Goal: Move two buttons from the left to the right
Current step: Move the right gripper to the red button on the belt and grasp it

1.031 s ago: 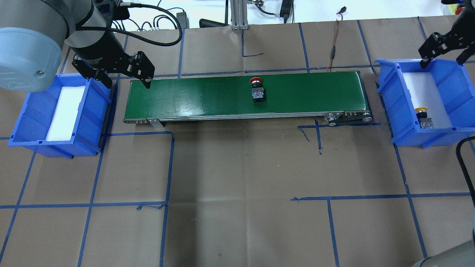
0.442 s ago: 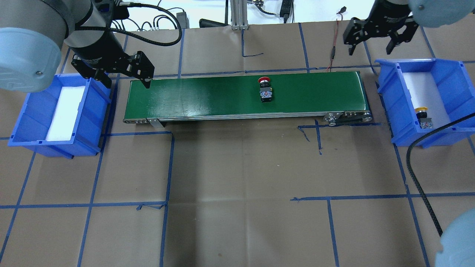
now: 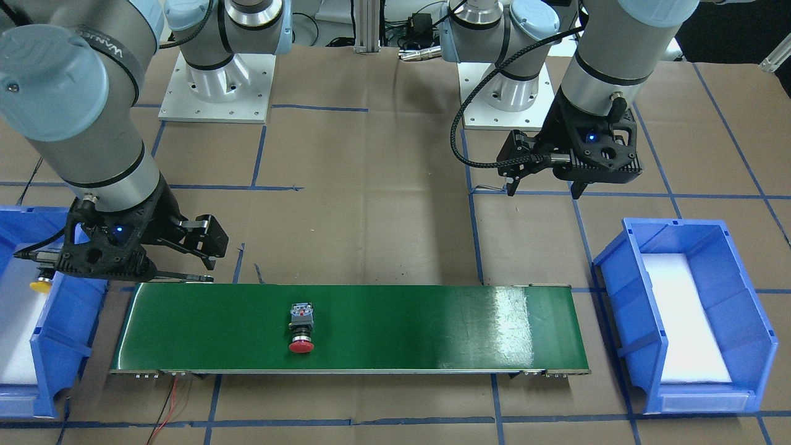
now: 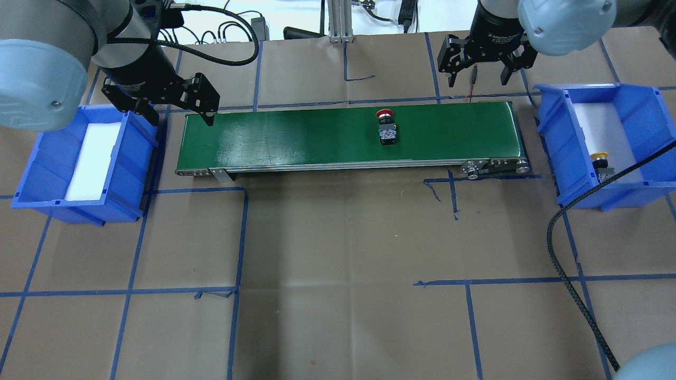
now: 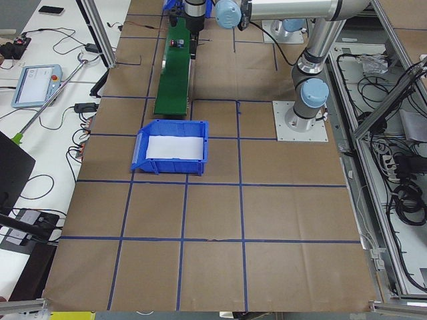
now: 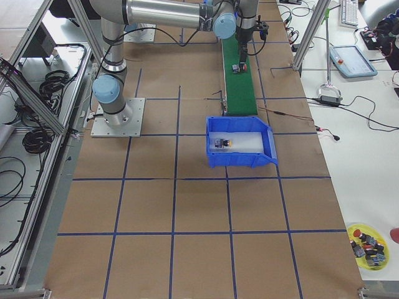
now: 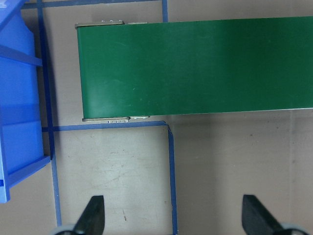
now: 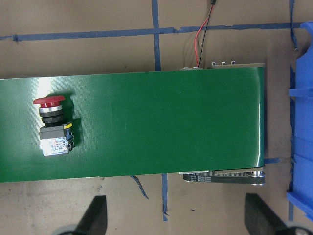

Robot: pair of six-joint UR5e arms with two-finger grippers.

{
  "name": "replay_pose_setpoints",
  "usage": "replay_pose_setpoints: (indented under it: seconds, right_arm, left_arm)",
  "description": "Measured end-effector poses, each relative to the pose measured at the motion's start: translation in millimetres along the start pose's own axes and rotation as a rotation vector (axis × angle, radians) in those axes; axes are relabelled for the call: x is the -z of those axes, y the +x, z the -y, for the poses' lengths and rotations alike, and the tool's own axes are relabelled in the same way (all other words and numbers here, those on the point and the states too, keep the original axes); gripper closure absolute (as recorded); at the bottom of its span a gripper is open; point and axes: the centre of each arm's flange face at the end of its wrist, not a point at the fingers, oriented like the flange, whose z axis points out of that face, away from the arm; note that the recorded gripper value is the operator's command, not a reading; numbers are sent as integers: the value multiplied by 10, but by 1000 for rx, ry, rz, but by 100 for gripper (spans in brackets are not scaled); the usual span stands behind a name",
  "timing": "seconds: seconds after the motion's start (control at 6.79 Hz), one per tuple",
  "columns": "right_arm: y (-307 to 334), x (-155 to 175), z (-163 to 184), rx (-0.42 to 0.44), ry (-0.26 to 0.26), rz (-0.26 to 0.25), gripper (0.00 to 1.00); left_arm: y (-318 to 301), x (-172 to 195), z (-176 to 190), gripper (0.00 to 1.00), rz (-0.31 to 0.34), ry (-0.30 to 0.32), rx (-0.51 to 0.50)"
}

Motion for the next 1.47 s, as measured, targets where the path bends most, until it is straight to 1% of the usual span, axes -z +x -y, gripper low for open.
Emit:
replay_pose_setpoints:
  seconds: [0.15, 0.29, 0.44, 0.59, 0.74, 1.03, 1.47]
  right_arm:
    - [-33, -89, -98, 6, 1, 18, 0]
    - [-51, -225, -187, 8, 21, 36, 0]
    - [-54, -386, -236, 6, 49, 45, 0]
    - [-43, -518, -238, 2, 63, 49, 0]
    - [-32, -661, -188, -2, 57, 50, 0]
    - [-41, -957, 8, -8, 25, 51, 0]
    - [-89, -1185, 340, -10, 10, 65, 0]
  left_arm:
    - [0, 3, -2, 0, 0, 1, 0]
    - [0, 3, -2, 0, 0, 0, 0]
    - [1, 1, -9, 0, 0, -1, 0]
    - [3, -14, -31, 0, -1, -4, 0]
    - [2, -28, -31, 0, -2, -7, 0]
    - [-6, -32, 15, 0, -2, -7, 0]
    - [-7, -28, 7, 0, -1, -10, 2]
